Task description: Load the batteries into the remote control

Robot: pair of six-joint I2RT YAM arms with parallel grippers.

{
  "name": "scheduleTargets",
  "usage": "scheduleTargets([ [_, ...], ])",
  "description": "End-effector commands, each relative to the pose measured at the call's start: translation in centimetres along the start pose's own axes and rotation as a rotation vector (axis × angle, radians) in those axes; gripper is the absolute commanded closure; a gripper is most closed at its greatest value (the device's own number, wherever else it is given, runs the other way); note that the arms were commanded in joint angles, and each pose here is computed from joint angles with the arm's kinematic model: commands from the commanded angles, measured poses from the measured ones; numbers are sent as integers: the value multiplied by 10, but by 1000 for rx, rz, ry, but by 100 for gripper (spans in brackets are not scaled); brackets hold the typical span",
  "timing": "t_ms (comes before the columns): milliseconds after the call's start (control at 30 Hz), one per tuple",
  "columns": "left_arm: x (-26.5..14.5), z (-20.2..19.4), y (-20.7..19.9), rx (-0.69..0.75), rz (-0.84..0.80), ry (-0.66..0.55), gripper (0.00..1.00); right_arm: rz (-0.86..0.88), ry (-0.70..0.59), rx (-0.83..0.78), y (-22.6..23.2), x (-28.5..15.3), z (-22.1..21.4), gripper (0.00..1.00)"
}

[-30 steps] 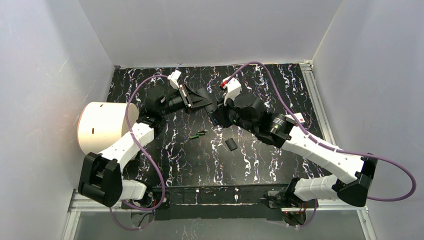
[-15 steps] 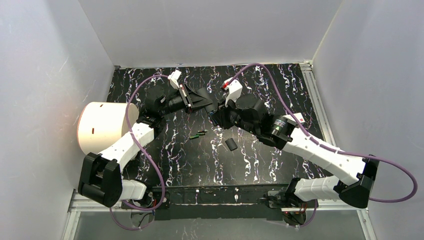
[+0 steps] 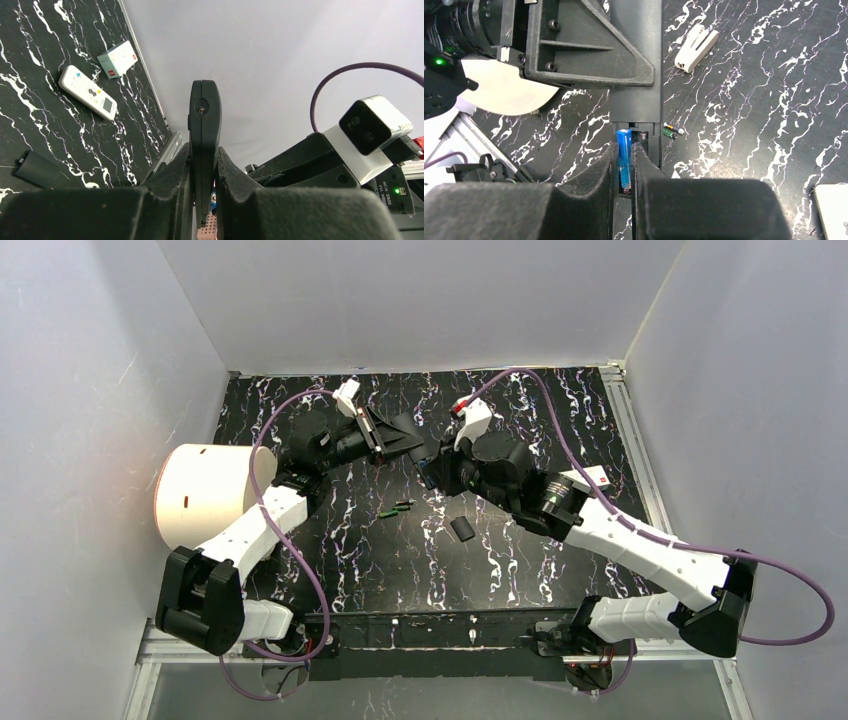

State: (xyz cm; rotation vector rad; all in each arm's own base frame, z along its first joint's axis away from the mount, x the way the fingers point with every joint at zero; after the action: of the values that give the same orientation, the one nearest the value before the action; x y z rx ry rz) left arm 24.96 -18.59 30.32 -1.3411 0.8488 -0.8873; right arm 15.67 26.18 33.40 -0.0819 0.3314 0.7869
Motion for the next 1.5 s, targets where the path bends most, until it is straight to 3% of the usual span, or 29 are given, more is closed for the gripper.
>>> scheduleTargets([
  [0,-9,-7,-37,62,-113,-6,100,-34,-16,81,1,3,-6,88],
  [300,-8,-5,-41,29,-119,-46,100,26,-1,24,1,-3,-19,88],
  [500,-7,-1,-50,28,-138,-86,100,40,38,-46,-4,-9,-34,99],
  [833,-7,2,-56,34,-154,-114,100,54,98,-43,-3,-7,-52,99],
  [1467,-21,-9,-82,195,-276,-84,100,22,237,15,-3,9,-102,99],
])
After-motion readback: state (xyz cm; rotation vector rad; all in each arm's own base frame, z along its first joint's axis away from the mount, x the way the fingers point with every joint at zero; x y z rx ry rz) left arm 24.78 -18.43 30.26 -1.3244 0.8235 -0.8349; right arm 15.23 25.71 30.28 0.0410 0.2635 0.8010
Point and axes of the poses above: each gripper's point midway between its finger pads, its own x axis out along the fingers, its own y axis along the line the jaws close on, z = x × y, the point moved 10 cm from there along -x, back along the fingers, and after that the axes turned 15 degrees about -x, right-handed, at the moved point
